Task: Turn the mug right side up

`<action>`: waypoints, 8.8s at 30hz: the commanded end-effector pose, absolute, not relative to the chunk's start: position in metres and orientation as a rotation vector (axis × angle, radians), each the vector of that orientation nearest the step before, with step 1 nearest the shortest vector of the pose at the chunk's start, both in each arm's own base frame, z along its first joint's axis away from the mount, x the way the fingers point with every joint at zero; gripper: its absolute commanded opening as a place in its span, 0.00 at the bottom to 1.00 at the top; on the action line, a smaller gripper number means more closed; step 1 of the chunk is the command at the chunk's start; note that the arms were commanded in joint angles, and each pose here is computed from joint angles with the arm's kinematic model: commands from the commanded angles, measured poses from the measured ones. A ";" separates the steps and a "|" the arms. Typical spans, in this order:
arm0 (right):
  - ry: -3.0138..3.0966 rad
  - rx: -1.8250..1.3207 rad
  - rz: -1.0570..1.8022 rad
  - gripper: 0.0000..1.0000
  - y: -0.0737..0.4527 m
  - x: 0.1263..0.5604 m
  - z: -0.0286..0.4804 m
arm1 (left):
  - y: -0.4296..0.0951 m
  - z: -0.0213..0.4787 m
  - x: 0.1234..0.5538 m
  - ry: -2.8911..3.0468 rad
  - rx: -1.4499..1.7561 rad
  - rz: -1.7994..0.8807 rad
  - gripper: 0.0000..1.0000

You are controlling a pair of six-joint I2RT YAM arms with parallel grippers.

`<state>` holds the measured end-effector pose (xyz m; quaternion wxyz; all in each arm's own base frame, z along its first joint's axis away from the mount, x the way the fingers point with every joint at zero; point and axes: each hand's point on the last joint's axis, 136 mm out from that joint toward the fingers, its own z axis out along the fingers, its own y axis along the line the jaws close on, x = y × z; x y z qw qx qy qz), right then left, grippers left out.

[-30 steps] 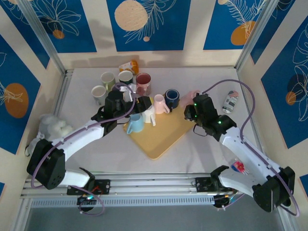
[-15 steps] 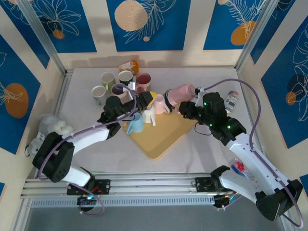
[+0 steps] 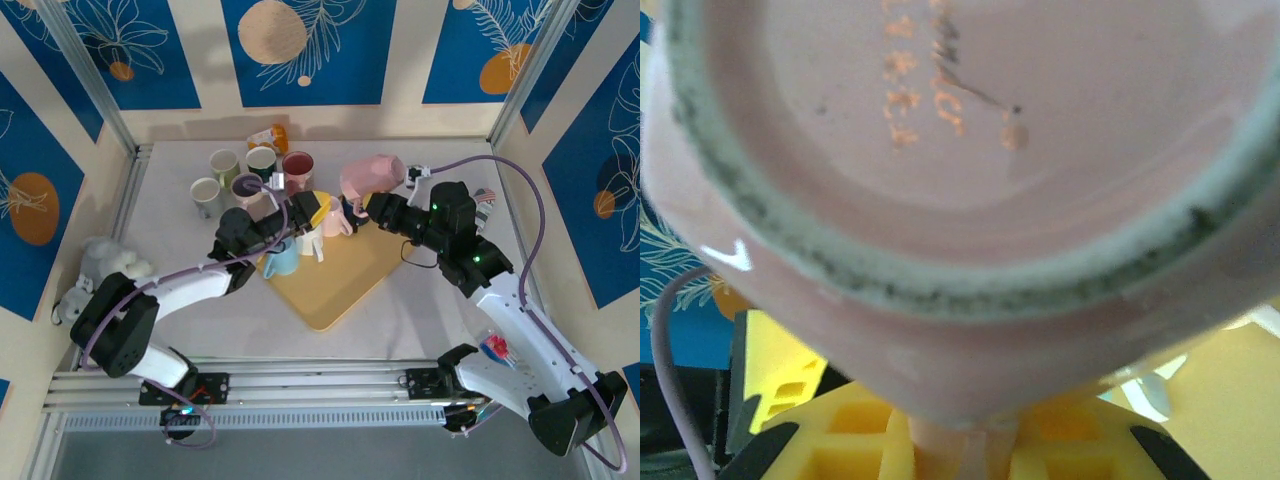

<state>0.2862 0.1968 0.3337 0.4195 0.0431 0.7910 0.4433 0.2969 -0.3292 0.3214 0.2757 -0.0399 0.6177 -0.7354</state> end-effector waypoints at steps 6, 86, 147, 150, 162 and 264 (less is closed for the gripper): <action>1.711 0.100 1.319 0.00 0.204 0.284 0.412 | -0.325 0.353 0.276 1.531 -0.122 -2.077 0.50; 1.810 0.117 1.620 0.00 0.257 0.285 0.307 | -0.305 0.462 0.252 1.032 -0.132 -2.191 0.28; 1.712 0.005 1.661 0.00 0.263 0.298 0.383 | -0.312 0.466 0.231 0.994 0.164 -1.971 0.31; 1.714 0.026 1.666 0.00 0.260 0.299 0.383 | -0.312 0.464 0.232 1.001 0.156 -1.965 0.22; 1.758 -0.040 1.559 0.31 0.256 0.285 0.382 | -0.309 0.443 0.239 1.158 0.198 -1.708 0.00; 2.375 -0.253 1.017 0.58 0.248 0.278 0.263 | 0.070 0.143 0.402 2.054 -0.144 0.045 0.00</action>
